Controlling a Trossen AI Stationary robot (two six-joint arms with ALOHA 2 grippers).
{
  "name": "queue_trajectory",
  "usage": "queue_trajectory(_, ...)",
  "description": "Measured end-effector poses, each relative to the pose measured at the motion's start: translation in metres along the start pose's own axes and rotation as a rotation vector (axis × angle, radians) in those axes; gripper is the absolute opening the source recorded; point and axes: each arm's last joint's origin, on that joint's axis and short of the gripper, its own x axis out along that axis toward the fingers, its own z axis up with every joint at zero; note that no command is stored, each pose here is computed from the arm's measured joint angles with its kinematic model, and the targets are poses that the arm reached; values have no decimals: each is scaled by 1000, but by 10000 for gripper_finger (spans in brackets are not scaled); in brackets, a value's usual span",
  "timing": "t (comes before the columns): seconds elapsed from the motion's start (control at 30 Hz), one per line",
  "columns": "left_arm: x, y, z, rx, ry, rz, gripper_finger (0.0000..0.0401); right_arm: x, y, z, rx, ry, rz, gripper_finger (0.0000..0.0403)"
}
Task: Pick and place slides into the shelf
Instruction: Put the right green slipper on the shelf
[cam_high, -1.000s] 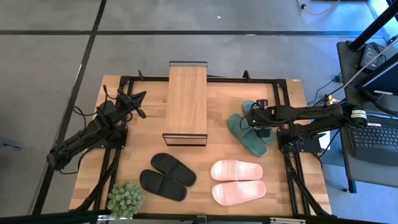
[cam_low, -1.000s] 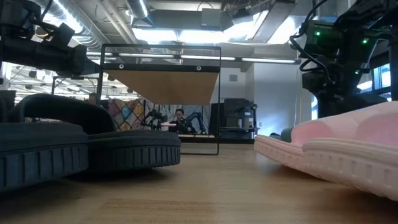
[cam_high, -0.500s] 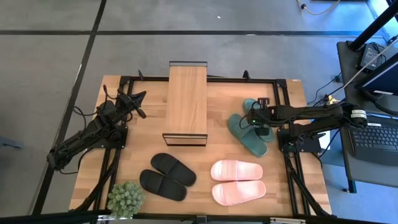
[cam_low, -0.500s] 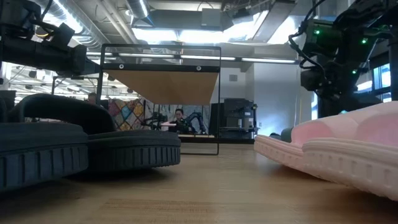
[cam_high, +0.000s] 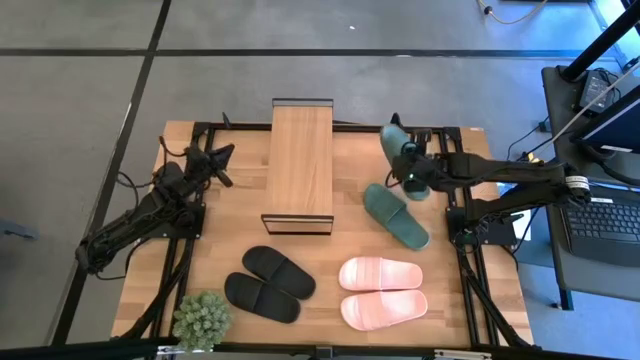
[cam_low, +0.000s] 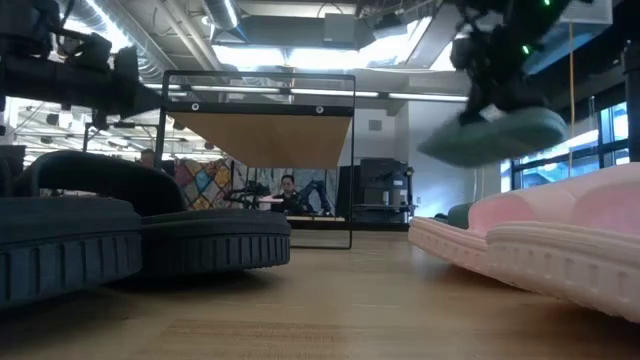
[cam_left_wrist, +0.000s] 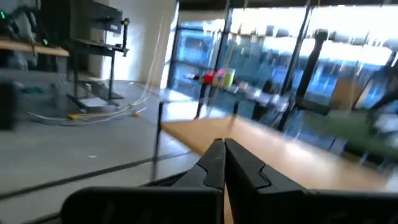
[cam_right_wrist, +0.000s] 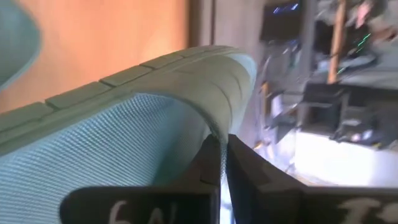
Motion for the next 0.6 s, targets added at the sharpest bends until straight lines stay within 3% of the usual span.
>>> queue_trajectory(0.13, -1, -5, 14, -168, -126, -97, 0, -14, -27, 14, -20, -102, -80, 10)
queue_trajectory(0.27, -4, -10, 24, -178, -207, -219, 0, -25, -49, 25, -22, -189, -166, 10)
queue_trajectory(0.4, -5, -13, 28, -269, -184, -289, 0, -30, -60, 34, -40, -285, -225, 10)
queue_trajectory(0.6, -3, -20, 43, -422, -105, -372, 0, -33, -63, 40, -71, -420, -204, 10)
